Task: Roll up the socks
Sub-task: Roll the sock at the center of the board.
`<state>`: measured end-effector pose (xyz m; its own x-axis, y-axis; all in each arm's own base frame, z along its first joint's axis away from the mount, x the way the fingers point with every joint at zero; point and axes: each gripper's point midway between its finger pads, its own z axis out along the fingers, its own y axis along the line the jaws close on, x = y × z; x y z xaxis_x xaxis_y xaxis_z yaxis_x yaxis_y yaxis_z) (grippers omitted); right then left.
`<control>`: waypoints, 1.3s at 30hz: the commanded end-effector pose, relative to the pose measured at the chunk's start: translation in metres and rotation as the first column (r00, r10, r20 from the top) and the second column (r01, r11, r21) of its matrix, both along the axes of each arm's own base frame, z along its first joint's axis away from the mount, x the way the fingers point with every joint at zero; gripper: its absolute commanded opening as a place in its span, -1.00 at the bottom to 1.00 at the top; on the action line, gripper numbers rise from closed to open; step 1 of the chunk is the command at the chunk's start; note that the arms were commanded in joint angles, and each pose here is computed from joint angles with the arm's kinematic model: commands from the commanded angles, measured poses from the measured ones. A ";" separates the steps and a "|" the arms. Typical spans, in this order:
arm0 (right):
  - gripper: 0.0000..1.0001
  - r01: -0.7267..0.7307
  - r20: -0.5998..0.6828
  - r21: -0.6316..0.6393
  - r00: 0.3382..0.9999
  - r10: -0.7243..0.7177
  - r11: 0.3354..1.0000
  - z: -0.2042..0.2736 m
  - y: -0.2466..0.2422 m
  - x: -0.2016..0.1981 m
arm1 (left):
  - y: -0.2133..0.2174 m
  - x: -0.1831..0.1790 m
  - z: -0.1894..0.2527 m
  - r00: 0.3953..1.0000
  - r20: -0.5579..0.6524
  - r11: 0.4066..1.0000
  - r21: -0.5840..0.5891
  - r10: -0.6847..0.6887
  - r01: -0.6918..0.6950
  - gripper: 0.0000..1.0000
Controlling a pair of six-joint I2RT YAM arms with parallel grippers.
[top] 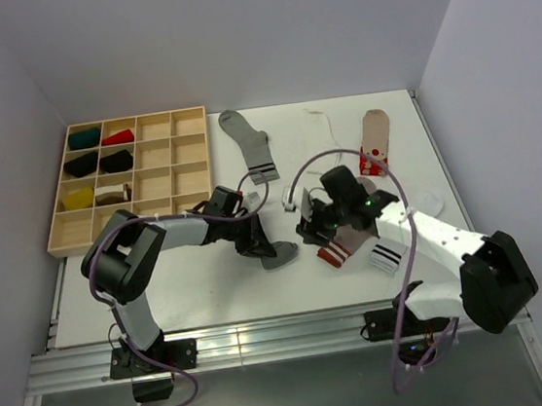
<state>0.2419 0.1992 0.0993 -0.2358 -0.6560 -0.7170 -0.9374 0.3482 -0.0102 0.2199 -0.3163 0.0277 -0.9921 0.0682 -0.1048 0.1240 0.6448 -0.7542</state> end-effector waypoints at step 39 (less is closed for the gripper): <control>0.16 -0.256 0.354 -0.319 0.861 0.365 0.912 -0.065 0.079 -0.034 | 0.002 -0.009 -0.013 0.979 -0.186 0.996 0.011 -0.084 0.087 -0.98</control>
<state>0.2014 0.2636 0.0254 0.2709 -0.8324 -0.4834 -0.9000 -0.0408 -0.4341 0.2128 -0.3192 0.0240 -0.9871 0.1353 0.0862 0.0192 0.6333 -0.7737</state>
